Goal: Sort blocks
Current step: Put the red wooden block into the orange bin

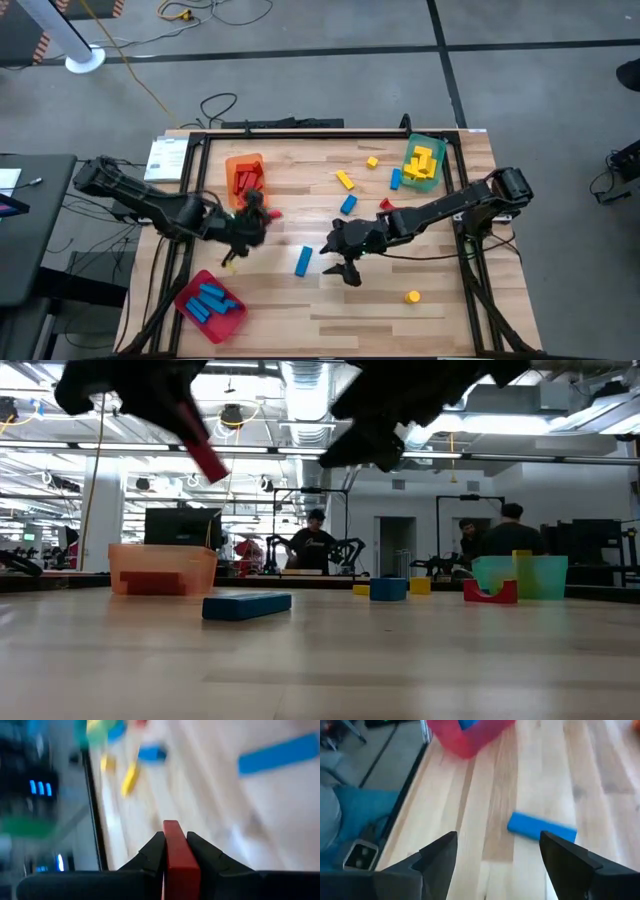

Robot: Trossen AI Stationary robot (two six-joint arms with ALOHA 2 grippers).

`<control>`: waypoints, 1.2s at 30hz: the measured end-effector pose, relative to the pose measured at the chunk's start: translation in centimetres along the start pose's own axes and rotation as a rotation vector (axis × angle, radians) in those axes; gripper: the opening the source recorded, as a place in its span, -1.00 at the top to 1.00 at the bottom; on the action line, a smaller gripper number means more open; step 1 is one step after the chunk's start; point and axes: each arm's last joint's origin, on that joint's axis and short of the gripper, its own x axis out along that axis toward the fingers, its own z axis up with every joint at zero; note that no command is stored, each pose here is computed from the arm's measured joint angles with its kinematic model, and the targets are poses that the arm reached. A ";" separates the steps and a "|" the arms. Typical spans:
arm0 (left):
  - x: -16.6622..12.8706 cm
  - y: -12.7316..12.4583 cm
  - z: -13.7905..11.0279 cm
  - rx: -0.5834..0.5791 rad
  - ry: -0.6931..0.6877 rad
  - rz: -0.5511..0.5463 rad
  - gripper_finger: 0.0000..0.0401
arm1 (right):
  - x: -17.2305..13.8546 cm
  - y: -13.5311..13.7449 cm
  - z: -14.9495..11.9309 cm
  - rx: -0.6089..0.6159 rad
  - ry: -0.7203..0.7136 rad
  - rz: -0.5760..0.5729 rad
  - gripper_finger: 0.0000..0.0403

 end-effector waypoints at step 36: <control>7.1 4.2 -13.7 -0.426 0.565 0.222 0.64 | -1.0 6.4 -4.5 0.033 0.268 -0.044 -0.45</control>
